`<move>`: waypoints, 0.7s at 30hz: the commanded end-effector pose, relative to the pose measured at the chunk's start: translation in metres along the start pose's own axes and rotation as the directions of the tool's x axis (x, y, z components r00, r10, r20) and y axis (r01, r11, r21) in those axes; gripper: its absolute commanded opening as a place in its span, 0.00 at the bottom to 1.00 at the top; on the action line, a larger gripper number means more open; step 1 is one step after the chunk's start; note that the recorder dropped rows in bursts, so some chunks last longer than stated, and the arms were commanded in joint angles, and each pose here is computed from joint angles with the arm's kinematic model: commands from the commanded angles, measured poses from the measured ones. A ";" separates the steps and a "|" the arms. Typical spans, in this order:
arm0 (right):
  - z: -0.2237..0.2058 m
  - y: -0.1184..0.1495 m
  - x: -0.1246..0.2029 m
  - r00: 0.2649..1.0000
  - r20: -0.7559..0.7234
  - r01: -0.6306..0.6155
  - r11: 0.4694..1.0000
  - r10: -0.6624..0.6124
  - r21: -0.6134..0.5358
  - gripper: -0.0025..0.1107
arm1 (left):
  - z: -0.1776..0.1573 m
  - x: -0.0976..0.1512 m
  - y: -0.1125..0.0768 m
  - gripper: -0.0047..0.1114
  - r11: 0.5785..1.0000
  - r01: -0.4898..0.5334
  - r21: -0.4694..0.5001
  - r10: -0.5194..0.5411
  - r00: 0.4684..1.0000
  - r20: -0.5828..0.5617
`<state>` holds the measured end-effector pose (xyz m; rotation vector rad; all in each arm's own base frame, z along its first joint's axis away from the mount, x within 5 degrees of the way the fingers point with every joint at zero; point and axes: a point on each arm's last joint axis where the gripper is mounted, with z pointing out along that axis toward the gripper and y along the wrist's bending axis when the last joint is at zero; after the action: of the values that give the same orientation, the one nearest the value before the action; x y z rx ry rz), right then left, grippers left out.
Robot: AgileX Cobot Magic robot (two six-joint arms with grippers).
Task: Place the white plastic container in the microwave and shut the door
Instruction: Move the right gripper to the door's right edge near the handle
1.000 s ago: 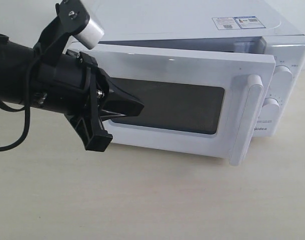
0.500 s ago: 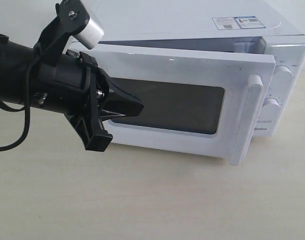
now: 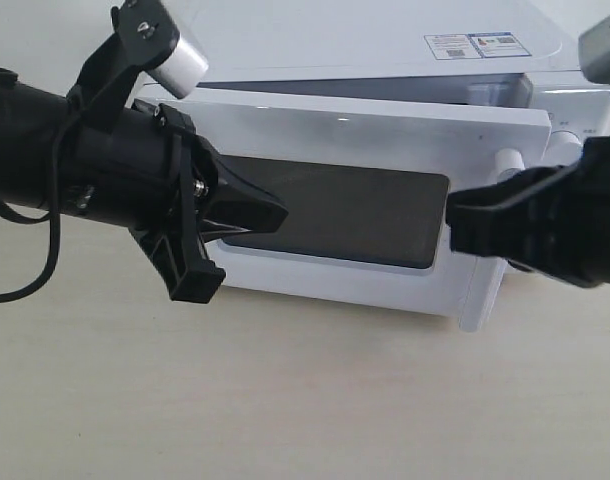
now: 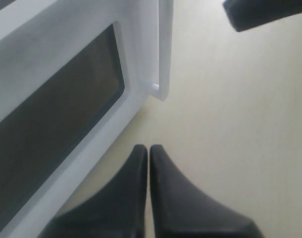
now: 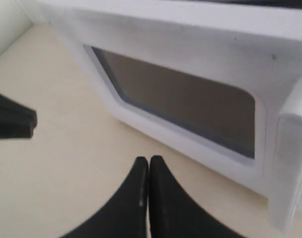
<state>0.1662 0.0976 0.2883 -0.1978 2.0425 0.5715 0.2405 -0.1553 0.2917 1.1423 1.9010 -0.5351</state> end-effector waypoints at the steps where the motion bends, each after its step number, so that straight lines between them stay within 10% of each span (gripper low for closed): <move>1: 0.021 0.000 -0.010 0.990 0.139 -0.028 0.999 0.030 -0.016 0.02 | 0.000 -0.001 -0.001 0.07 1.000 0.023 -0.003 -0.023 1.000 0.009; 21: 0.073 -0.025 -0.005 0.970 0.241 -0.031 0.982 -0.015 0.184 0.02 | 0.000 0.000 -0.001 0.07 1.000 0.023 0.000 -0.023 1.000 0.008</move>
<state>0.2301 0.1148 0.2551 -0.0514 1.8692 0.4529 0.2406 -0.1552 0.2918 1.1410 1.9008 -0.5336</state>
